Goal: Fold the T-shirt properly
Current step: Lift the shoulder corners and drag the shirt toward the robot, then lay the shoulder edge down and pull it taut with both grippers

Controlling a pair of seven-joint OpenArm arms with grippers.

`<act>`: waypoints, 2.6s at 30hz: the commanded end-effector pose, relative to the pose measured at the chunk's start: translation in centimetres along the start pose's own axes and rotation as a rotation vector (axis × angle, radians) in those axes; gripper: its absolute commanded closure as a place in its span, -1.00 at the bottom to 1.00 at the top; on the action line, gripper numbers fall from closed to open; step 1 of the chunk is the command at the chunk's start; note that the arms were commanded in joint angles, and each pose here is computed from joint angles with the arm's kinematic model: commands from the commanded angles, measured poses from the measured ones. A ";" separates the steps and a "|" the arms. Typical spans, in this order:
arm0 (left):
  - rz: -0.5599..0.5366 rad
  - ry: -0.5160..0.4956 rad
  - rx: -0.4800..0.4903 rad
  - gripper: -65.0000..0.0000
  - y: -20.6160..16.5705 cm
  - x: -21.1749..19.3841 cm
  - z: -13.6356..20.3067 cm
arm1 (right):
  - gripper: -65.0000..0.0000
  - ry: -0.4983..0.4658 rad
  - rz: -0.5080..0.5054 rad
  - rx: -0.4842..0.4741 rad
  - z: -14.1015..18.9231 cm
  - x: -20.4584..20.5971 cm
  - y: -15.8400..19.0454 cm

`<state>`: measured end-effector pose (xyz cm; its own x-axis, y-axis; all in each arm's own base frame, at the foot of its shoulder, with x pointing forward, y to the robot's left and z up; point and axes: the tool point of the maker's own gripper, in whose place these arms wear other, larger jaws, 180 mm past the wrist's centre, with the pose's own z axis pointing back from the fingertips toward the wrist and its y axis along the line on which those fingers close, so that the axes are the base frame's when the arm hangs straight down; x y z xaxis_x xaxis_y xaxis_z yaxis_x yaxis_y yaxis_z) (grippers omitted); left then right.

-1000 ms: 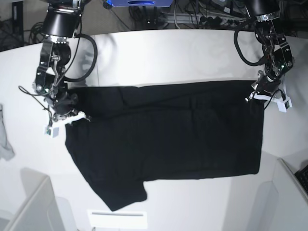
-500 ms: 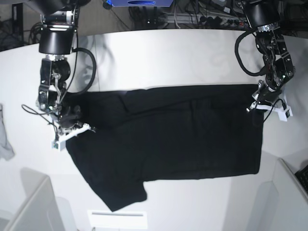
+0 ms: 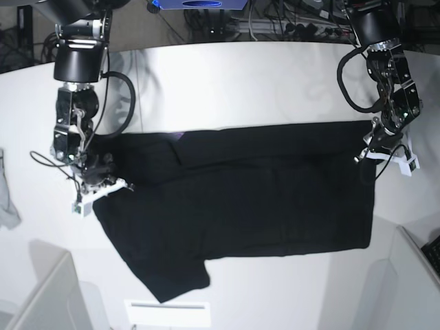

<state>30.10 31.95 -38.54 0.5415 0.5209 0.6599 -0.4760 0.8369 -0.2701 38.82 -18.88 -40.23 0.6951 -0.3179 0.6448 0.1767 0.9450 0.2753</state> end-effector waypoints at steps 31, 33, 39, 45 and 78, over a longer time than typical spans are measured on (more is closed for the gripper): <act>0.040 -0.050 -0.020 -0.99 4.2 -5.0 5.7 | -0.37 -0.190 -0.436 -0.201 9.8 -4.8 -4.6; 0.056 -0.034 -0.018 -0.99 4.4 -5.4 5.2 | -0.41 -0.170 -0.463 -0.216 9.7 -6.2 -5.1; 0.088 -0.017 -0.028 -0.99 4.1 -5.7 3.9 | -0.42 -0.202 -0.519 -0.130 8.7 -7.6 -5.8; 0.118 -0.003 -0.042 -0.99 3.5 -5.8 2.5 | -0.42 -0.152 -0.553 -0.125 6.1 -8.1 -6.5; 0.071 0.000 -0.013 1.00 5.0 -5.3 3.4 | 1.00 -0.153 -0.539 -0.180 7.5 -8.8 -9.1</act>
<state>21.74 31.90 -42.28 0.5282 0.5990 0.6019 -0.5107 0.7903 -0.3384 25.30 -24.41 -43.98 0.3932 -0.7616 0.5151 0.6079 0.6357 0.4758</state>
